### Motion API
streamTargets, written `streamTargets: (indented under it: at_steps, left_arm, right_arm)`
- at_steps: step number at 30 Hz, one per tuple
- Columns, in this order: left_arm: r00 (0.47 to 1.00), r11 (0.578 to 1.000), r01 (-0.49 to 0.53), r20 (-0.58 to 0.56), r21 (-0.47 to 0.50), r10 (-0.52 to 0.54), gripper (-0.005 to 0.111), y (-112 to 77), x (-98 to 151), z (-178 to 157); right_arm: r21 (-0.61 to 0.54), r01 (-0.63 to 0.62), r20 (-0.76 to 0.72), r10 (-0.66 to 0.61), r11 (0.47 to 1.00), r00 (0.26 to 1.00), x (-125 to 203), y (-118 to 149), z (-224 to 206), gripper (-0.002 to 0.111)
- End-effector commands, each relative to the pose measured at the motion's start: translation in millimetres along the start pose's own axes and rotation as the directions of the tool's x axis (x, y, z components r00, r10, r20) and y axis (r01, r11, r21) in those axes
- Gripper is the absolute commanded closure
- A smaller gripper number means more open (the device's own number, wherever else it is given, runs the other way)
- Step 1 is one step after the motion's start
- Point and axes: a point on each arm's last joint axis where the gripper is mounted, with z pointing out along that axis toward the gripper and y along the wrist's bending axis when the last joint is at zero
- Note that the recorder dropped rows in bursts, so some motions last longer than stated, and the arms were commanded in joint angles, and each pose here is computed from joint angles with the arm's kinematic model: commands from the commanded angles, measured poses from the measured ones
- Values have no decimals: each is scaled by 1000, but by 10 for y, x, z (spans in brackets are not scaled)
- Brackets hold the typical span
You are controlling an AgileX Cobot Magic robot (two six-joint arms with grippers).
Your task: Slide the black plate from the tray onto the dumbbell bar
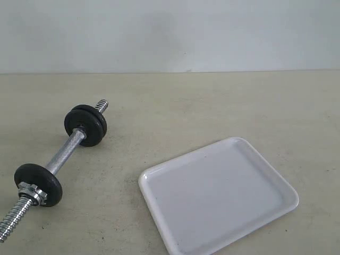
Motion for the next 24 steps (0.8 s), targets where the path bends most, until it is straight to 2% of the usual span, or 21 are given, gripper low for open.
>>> streamTargets:
  at_steps: [1, 6, 9, 11, 24]
  left_arm:
    - [1000, 1000, -3, -4, 4, 3, 102, -3, 15, 1]
    - [1000, 1000, 8, -4, 7, -8, 102, -6, 14, 1]
    - [997, 997, 83, -5, 7, -83, 102, -6, 14, 1]
    - [995, 995, 98, -5, 7, -98, 102, -6, 14, 1]
    - [996, 995, 95, -1, 6, -95, 102, -5, 10, 1]
  right_arm:
    - [6, 2, 9, -2, 1000, 1000, -7, -4, -4, 108]
    - [6, 2, 9, -2, 1000, 1000, -7, -4, -4, 108]
    - [6, 2, 9, -2, 1000, 1000, -7, -4, -4, 108]
    - [6, 2, 9, -2, 1000, 1000, -7, -4, -4, 108]
    - [6, 2, 9, -2, 1000, 1000, -7, -4, -4, 108]
